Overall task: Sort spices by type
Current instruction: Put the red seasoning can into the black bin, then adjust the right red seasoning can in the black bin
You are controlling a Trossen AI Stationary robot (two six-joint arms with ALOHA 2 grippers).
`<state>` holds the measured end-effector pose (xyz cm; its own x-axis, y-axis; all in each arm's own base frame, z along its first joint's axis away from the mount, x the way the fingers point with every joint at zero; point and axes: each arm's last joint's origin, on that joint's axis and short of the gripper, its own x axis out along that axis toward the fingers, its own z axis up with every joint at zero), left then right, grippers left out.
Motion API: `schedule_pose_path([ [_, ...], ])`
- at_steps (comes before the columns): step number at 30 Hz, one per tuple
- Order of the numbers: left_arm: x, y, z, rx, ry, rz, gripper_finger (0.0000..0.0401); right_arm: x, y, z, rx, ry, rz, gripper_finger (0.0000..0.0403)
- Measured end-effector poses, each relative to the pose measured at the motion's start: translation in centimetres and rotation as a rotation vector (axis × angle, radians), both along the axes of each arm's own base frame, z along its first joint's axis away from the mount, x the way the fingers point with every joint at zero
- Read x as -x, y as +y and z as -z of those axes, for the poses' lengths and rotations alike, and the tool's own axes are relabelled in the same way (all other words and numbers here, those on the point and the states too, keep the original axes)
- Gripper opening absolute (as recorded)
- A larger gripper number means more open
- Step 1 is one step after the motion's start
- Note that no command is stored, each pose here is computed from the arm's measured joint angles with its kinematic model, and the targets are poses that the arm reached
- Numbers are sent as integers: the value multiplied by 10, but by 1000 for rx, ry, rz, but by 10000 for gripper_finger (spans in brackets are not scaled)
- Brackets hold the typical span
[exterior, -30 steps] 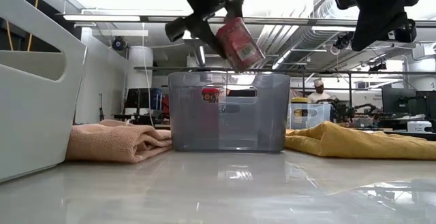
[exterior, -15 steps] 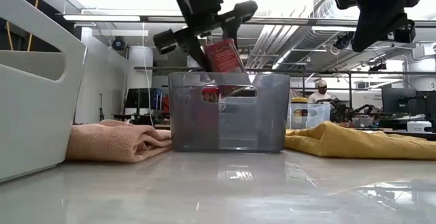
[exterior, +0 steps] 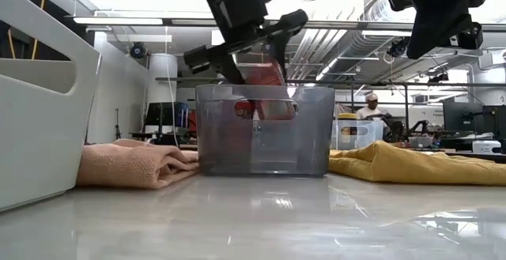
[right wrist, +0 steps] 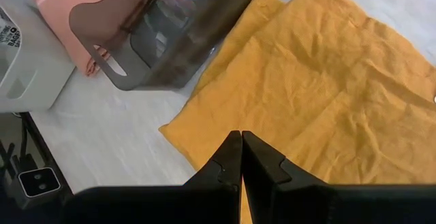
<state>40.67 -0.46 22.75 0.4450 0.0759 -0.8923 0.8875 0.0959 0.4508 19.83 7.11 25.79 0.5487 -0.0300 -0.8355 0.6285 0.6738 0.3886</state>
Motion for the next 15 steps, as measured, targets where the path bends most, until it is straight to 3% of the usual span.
schedule_pose_path([
  [5, -2, 0, -2, 17, -28, -29, 280, 0, 0, 0, 0, -1, 0, 0],
  [15, 1, 5, -16, -50, -52, -80, 279, -4, 1, -3, -1, -46, -22, 0],
])
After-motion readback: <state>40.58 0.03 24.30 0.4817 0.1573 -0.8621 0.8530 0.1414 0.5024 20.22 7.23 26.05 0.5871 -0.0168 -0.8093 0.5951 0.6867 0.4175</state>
